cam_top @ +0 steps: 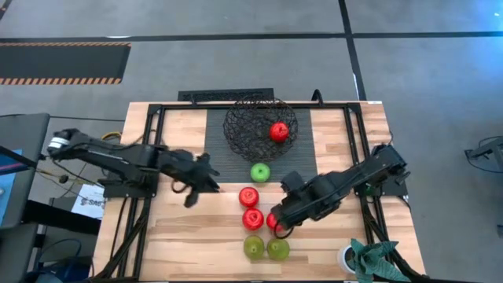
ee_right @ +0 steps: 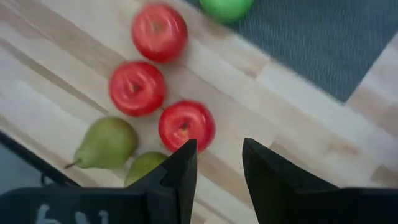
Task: Build produce basket
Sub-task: Put the red apple into the black basket
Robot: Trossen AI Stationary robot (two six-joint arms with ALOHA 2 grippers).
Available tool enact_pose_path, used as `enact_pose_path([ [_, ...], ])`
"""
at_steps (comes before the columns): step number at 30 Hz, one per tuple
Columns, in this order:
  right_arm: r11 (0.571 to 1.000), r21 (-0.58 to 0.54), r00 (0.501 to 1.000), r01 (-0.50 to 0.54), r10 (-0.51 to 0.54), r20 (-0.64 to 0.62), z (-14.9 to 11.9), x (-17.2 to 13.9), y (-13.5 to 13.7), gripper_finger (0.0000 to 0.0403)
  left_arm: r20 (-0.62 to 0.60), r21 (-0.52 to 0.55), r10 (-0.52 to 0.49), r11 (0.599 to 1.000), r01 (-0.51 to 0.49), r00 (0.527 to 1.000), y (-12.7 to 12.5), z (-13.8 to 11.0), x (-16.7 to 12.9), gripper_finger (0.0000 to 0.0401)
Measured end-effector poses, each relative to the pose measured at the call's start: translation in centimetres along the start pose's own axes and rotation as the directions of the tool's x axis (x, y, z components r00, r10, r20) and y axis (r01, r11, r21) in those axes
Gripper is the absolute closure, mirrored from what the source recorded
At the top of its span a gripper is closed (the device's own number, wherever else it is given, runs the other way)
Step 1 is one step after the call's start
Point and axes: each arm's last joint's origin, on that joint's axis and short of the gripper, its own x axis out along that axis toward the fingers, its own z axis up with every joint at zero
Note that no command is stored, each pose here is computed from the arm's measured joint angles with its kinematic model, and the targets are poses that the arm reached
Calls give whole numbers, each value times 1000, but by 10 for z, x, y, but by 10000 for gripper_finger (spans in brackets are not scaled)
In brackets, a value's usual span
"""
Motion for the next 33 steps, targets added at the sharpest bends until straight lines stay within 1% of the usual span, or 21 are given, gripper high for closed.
enact_pose_path([
  [4, 996, -3, 993, -84, 84, 77, 9, -33, -24, 253, -76, 33, -27, 999, 30, 997, -4, 21, 34, 312],
  [9, 981, -8, 967, -194, 193, 169, 14, -74, -58, 253, -149, 113, -60, 991, 77, 987, -5, 40, 78, 280],
  [12, 967, -4, 946, -253, 248, 208, 14, -93, -77, 253, -192, 120, -107, 984, 131, 976, -4, 51, 99, 269],
  [14, 957, -8, 932, -289, 283, 225, 13, -104, -89, 253, -246, 111, -113, 983, 144, 963, -2, 53, 111, 265],
  [16, 948, -18, 922, -318, 314, 228, 11, -112, -97, 253, -292, 122, -86, 984, 126, 953, 2, 56, 122, 262],
  [20, 933, -78, 904, -353, 361, 227, 5, -123, -109, 253, -359, 150, 73, 989, -19, 931, 13, 63, 135, 262],
  [22, 926, -98, 898, -364, 377, 225, 3, -127, -113, 253, -384, 155, 132, 985, -77, 914, 19, 66, 138, 262],
  [23, 923, -107, 896, -370, 385, 222, 2, -129, -115, 253, -378, 153, 152, 983, -100, 913, 21, 68, 139, 262],
  [25, 917, -140, 893, -374, 396, 215, -1, -131, -116, 253, -375, 132, 162, 984, -120, 913, 25, 72, 141, 262],
  [27, 914, -158, 892, -375, 402, 209, -3, -131, -115, 253, -385, 96, 148, 988, -119, 911, 28, 71, 143, 262],
  [30, 907, -191, 890, -375, 410, 200, -7, -132, -115, 253, -440, 67, 152, 988, -137, 885, 30, 65, 143, 262],
  [33, 900, -224, 888, -374, 417, 192, -9, -133, -115, 253, -459, 64, 167, 986, -155, 873, 31, 63, 142, 262],
])
